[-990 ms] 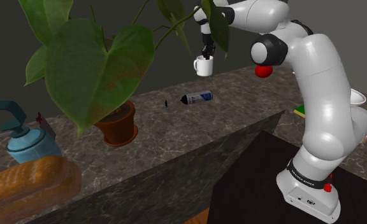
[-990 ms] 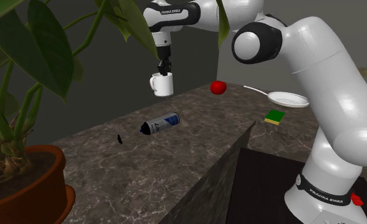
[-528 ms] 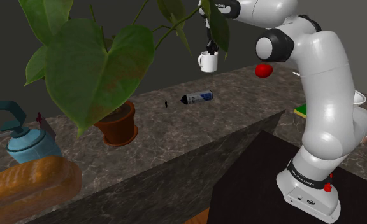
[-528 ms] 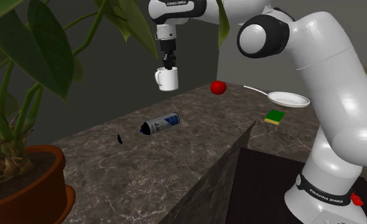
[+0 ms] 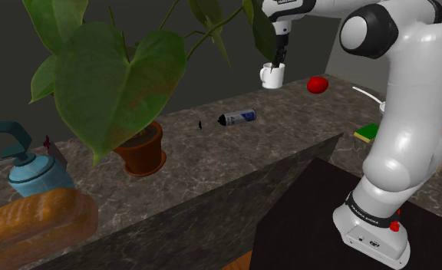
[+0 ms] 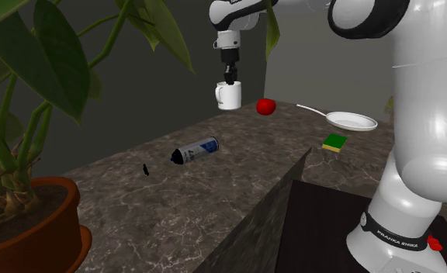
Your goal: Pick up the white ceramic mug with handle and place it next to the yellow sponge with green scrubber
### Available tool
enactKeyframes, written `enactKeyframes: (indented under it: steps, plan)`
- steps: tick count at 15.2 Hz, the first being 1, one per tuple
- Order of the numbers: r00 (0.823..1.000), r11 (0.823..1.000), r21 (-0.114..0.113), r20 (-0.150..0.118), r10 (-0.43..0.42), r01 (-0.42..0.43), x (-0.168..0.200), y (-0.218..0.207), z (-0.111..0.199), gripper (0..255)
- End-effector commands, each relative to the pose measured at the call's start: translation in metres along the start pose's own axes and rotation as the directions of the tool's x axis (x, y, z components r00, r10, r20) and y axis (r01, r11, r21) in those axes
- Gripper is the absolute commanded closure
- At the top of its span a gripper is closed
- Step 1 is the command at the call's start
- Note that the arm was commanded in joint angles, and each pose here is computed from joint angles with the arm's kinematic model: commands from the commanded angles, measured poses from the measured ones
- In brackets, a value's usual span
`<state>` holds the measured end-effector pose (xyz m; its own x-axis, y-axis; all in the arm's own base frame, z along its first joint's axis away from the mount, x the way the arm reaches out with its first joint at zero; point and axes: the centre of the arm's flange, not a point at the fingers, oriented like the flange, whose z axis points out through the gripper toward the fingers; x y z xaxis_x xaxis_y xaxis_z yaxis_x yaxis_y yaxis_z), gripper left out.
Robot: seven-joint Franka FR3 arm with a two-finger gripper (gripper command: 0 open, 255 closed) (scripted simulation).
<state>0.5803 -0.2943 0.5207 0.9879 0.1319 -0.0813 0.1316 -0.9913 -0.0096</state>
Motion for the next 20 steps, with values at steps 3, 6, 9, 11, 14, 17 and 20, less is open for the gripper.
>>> enactKeyframes:
  steps: [3, 6, 9, 11, 14, 17, 20]
  plan:
    - [1.0, 1.0, 0.001, -0.001, -0.001, 0.001, -0.05, 0.023, 0.005, 255]
    - [1.0, 1.0, 0.001, -0.001, -0.001, 0.001, -0.085, 0.04, 0.007, 255]
    - [1.0, 1.0, 0.001, -0.001, -0.001, 0.001, -0.121, 0.057, 0.01, 255]
    - [1.0, 1.0, 0.001, -0.001, -0.001, 0.001, -0.145, 0.068, 0.012, 255]
    - [1.0, 1.0, 0.001, -0.001, -0.001, 0.001, -0.181, 0.084, 0.014, 255]
    - [1.0, 1.0, 0.001, -0.001, -0.001, 0.001, -0.217, 0.101, 0.017, 255]
    - [1.0, 1.0, 0.001, -0.001, -0.001, 0.001, -0.253, 0.117, 0.02, 255]
